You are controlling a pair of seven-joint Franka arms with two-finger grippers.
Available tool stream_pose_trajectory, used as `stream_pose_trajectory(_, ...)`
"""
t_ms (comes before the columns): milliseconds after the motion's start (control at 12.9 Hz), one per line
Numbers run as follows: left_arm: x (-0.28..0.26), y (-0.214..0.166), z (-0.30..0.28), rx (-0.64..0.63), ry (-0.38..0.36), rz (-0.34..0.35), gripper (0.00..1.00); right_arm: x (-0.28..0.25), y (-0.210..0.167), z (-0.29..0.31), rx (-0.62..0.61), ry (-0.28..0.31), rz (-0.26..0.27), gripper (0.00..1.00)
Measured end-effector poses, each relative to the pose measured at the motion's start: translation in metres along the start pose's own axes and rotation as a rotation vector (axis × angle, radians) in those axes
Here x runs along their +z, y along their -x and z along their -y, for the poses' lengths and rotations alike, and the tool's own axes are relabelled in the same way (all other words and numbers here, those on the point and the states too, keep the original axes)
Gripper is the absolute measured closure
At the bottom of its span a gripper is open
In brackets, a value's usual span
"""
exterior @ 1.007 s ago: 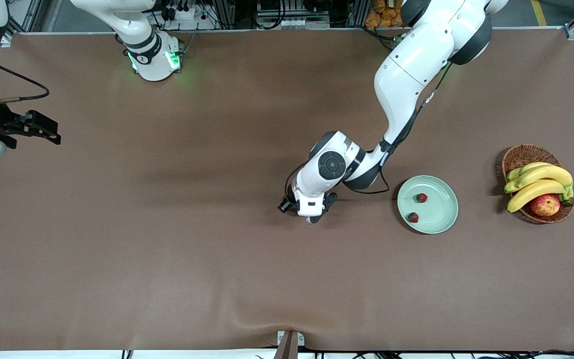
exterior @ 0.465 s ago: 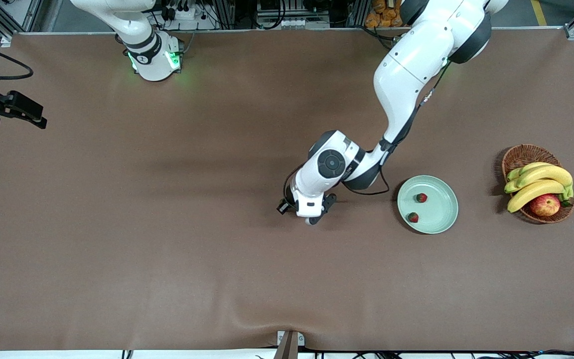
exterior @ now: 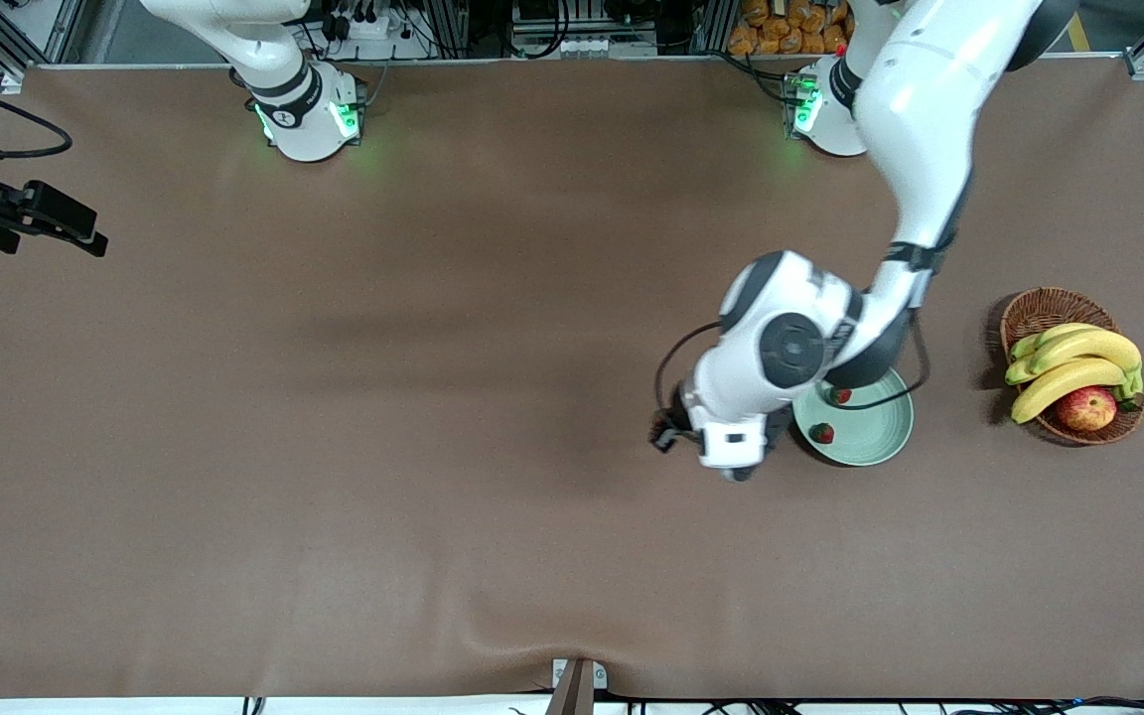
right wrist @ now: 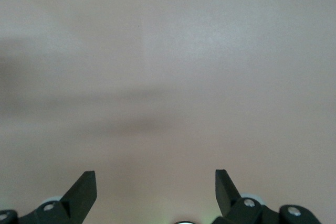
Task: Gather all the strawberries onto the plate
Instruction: 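Grasp the strawberry with the left gripper and lift it over the plate, then open the left gripper to drop the strawberry onto the plate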
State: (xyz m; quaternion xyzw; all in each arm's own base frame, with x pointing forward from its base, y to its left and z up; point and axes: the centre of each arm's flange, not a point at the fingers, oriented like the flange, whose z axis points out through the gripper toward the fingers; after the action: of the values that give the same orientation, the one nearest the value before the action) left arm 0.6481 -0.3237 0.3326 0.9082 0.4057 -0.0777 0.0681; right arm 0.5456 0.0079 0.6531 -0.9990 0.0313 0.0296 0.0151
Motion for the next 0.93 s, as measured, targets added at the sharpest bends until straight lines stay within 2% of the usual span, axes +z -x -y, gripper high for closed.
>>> stream_pose_trajectory(232, -0.01, -0.08, 0.058, 0.091, -0.093, 0.031, 0.67, 0.0, -0.001, 0.0, 0.001, -0.001, -0.004, 0.0)
stream_pose_trajectory(465, 0.01, -0.144, 0.116, 0.169, -0.166, 0.047, 0.67, 0.002, -0.005, -0.001, 0.003, -0.002, -0.012, 0.0)
stream_pose_trajectory(620, 0.029, -0.158, 0.139, 0.204, -0.242, 0.016, 0.67, 0.004, -0.008, -0.002, 0.005, -0.003, -0.018, 0.0)
stream_pose_trajectory(930, 0.054, -0.167, 0.159, 0.254, -0.307, -0.046, 0.67, 0.006, -0.011, -0.002, 0.006, -0.003, -0.023, 0.0)
